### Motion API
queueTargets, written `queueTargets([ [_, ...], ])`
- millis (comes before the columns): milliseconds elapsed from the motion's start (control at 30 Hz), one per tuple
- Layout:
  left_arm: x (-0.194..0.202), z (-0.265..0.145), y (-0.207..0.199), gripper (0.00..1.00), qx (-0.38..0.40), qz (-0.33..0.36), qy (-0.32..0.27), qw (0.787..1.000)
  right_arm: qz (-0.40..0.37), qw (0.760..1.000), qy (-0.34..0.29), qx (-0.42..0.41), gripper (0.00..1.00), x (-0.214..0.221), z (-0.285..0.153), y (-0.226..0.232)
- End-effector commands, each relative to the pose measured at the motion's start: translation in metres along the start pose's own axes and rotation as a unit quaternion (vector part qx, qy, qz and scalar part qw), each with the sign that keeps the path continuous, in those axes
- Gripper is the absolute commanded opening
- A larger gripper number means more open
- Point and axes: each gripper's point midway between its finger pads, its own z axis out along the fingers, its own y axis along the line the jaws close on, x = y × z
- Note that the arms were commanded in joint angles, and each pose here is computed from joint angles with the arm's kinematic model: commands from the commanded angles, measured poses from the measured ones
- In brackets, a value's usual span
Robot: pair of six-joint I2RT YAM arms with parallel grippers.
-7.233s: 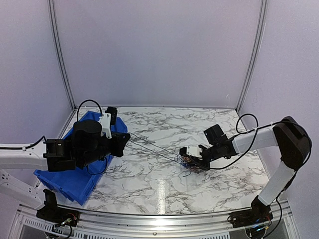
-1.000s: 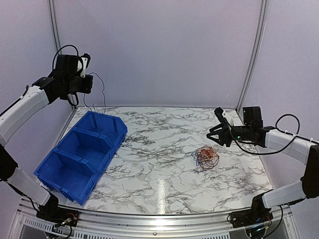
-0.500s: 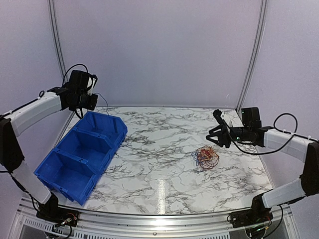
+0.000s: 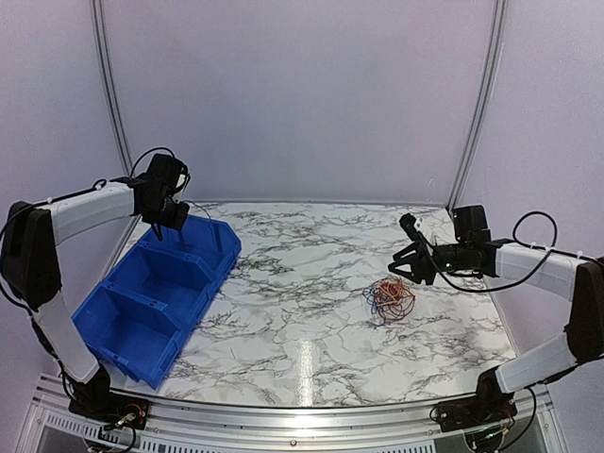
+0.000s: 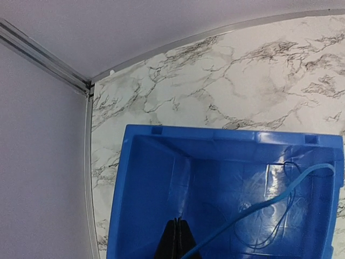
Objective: Untangle the cables
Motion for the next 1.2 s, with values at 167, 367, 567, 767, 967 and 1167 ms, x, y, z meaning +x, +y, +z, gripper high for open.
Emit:
queueTargets([
  [167,0.025,-0.003,0.015,0.0,-0.015,0.026,0.036,0.999,-0.01,1.0,-0.011,-0.011,0.42,-0.014,-0.002,-0.003],
  [367,0.032,0.031,-0.007,0.0,0.014,0.04,0.084,0.996,-0.011,1.0,-0.006,-0.012,0.42,-0.012,-0.002,-0.002],
  [567,0.041,0.036,-0.013,0.0,0.026,0.041,0.102,0.994,-0.013,1.0,-0.007,-0.007,0.42,-0.013,-0.003,-0.003],
  [767,0.032,0.022,-0.003,0.32,0.009,0.019,0.087,0.996,-0.012,1.0,-0.006,-0.012,0.42,-0.013,-0.002,-0.003],
  [967,0.003,-0.02,0.012,0.46,0.018,-0.019,0.031,0.999,-0.016,1.0,-0.01,-0.01,0.42,-0.016,-0.005,-0.001],
  [1167,-0.023,-0.085,0.0,0.51,0.089,-0.043,-0.044,0.994,-0.018,1.0,-0.015,-0.013,0.42,-0.02,-0.006,0.0],
])
